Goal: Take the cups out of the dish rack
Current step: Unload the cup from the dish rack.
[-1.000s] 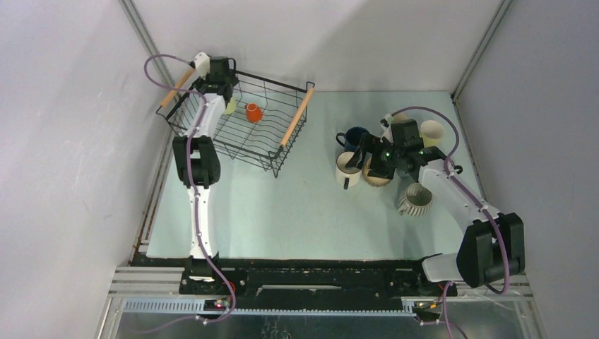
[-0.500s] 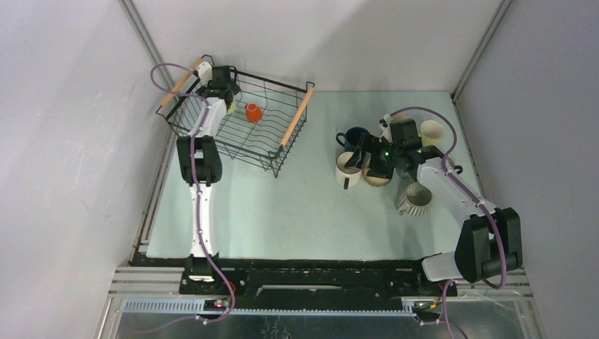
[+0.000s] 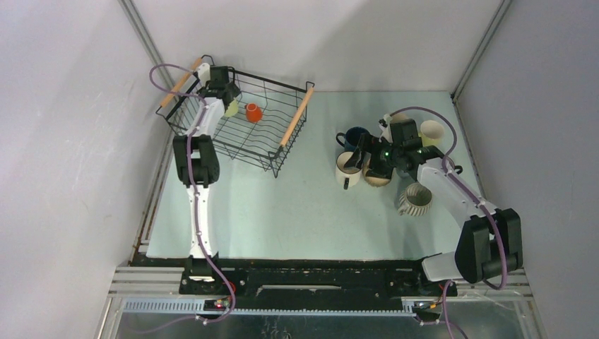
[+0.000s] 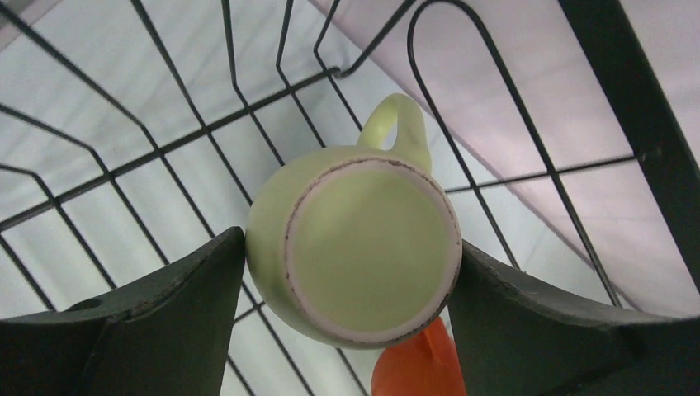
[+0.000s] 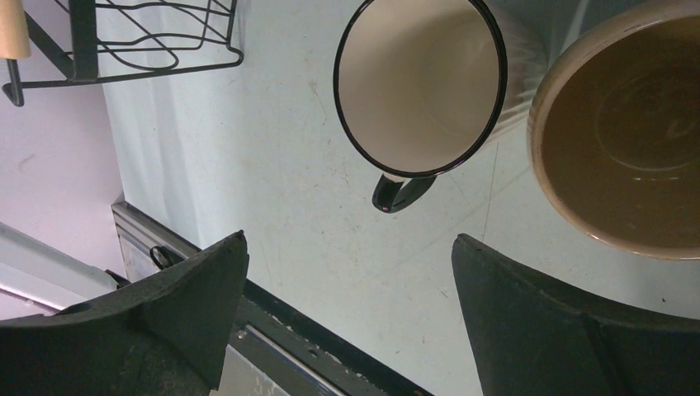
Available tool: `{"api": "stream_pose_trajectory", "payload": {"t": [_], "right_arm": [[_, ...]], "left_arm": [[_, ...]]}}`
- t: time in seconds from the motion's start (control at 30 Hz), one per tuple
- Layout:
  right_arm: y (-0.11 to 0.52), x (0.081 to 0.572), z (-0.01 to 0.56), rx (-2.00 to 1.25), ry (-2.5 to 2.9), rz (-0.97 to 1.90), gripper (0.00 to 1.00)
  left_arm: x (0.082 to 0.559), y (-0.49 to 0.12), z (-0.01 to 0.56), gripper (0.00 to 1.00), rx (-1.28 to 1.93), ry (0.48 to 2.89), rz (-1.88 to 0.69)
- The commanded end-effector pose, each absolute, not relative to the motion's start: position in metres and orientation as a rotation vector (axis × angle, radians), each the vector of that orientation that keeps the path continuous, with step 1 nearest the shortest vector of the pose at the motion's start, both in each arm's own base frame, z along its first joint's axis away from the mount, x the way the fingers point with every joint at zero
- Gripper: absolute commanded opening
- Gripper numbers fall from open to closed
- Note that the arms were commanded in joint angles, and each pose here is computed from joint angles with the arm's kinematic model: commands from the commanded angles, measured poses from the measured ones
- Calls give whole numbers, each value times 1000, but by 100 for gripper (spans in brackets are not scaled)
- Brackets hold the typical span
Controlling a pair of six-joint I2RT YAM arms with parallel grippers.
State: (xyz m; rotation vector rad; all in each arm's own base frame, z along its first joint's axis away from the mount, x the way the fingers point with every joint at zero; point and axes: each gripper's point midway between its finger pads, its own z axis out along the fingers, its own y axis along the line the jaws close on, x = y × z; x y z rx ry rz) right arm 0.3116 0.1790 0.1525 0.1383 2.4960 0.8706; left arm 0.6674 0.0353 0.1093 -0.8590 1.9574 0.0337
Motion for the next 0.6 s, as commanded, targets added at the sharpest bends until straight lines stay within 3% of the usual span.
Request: {"api": "stream_pose_trajectory", "payload": {"t": [0.0,0.57], "right_arm": [[179,308,171,110,2438,877,100],[189,300,201,81,2340,885,100]], "left_arm": [[657,23,203,18,-802,1841,-105],[607,-6,253,11,-717,1847,-207]]}}
